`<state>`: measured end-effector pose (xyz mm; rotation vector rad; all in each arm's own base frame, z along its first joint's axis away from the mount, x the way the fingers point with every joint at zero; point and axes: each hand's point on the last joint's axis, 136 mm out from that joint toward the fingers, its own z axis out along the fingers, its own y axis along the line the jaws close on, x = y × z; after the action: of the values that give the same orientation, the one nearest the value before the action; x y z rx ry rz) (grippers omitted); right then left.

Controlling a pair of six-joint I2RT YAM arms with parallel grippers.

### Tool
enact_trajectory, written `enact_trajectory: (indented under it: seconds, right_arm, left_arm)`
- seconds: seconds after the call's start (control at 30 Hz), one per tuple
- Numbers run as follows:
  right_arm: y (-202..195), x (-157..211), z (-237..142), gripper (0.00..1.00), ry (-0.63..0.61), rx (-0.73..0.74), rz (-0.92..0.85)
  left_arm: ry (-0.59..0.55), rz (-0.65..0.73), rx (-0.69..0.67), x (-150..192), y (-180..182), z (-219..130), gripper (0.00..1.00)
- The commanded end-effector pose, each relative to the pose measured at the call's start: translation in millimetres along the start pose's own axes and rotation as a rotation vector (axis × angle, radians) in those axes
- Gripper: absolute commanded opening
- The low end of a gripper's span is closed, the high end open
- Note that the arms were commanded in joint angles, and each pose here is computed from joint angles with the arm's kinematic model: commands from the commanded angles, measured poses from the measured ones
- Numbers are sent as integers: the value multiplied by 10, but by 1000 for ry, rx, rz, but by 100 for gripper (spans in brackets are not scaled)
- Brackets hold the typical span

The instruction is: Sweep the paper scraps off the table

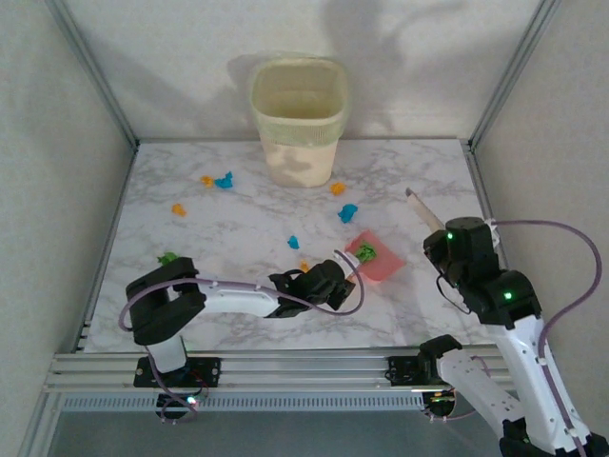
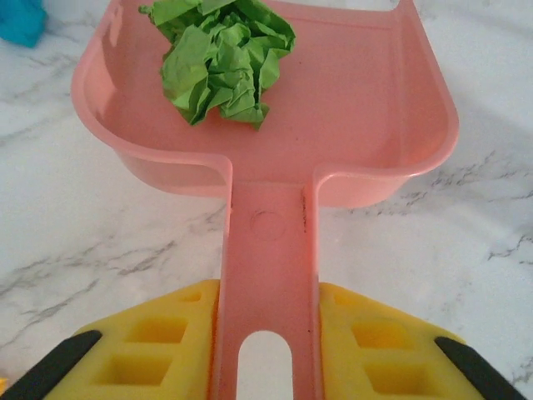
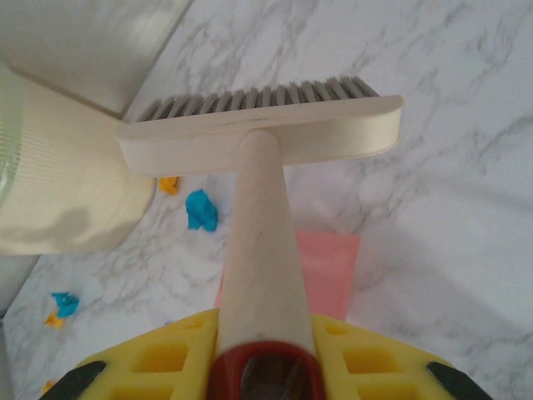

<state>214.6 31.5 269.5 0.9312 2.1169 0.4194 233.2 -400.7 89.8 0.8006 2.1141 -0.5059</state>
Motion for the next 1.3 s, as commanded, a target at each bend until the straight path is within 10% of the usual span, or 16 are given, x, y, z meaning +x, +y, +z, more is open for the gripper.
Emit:
enact_trajectory:
  seconds: [0.0, 0.53, 1.27]
  right_arm:
    - [235, -293, 46, 0, -149, -53, -60]
    - [581, -711, 598, 0, -399, -31, 107]
    - [339, -466, 1169, 0, -294, -26, -40]
  left_arm:
    - [-144, -12, -39, -378, 111, -234, 0]
    - [-235, -107, -90, -784, 341, -734, 0]
    - [-271, -307, -370, -1830, 1054, -1376, 0]
